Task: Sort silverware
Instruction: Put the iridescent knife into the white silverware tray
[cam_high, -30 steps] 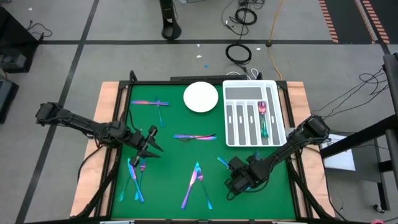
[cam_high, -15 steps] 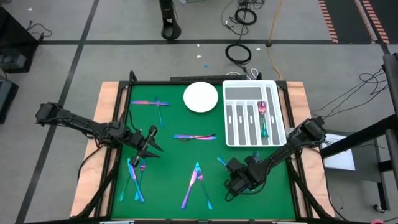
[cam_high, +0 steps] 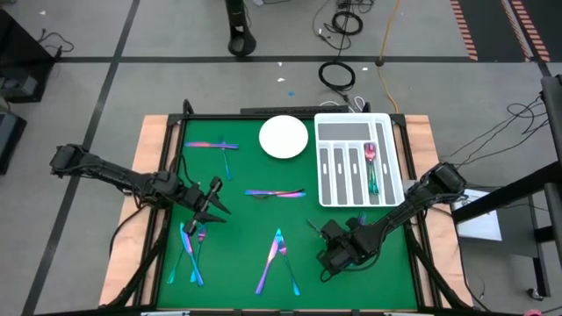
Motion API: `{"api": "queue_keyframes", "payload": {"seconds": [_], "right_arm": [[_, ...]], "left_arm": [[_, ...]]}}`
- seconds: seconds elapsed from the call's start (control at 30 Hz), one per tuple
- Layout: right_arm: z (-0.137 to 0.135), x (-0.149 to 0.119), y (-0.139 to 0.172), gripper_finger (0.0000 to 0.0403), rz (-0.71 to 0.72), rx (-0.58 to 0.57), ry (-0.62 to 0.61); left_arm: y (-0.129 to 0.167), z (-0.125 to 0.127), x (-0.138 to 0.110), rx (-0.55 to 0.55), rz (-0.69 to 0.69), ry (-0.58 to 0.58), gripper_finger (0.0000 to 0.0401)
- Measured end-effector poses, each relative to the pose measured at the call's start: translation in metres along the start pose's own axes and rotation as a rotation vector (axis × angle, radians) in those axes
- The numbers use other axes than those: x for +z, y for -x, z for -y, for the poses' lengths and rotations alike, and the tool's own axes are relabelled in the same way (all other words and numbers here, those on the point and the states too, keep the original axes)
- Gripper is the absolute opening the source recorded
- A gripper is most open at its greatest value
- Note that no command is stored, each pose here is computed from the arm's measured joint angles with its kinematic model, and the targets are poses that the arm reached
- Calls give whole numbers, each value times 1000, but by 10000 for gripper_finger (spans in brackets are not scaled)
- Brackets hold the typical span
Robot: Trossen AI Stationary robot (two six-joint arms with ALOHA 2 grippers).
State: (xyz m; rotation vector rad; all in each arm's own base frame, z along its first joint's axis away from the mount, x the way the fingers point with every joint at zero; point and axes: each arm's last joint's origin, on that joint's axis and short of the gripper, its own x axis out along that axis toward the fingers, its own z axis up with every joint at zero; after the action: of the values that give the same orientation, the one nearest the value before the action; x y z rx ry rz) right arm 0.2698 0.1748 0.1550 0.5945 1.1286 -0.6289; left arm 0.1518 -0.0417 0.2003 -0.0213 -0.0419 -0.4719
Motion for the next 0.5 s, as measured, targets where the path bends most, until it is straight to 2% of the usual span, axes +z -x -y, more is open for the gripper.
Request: {"api": "queue_keyframes", "payload": {"seconds": [0.5], "right_arm": [[0, 2, 4, 0, 18, 8, 34]], "left_arm": [[0, 0, 0, 0, 0, 0, 121]]}}
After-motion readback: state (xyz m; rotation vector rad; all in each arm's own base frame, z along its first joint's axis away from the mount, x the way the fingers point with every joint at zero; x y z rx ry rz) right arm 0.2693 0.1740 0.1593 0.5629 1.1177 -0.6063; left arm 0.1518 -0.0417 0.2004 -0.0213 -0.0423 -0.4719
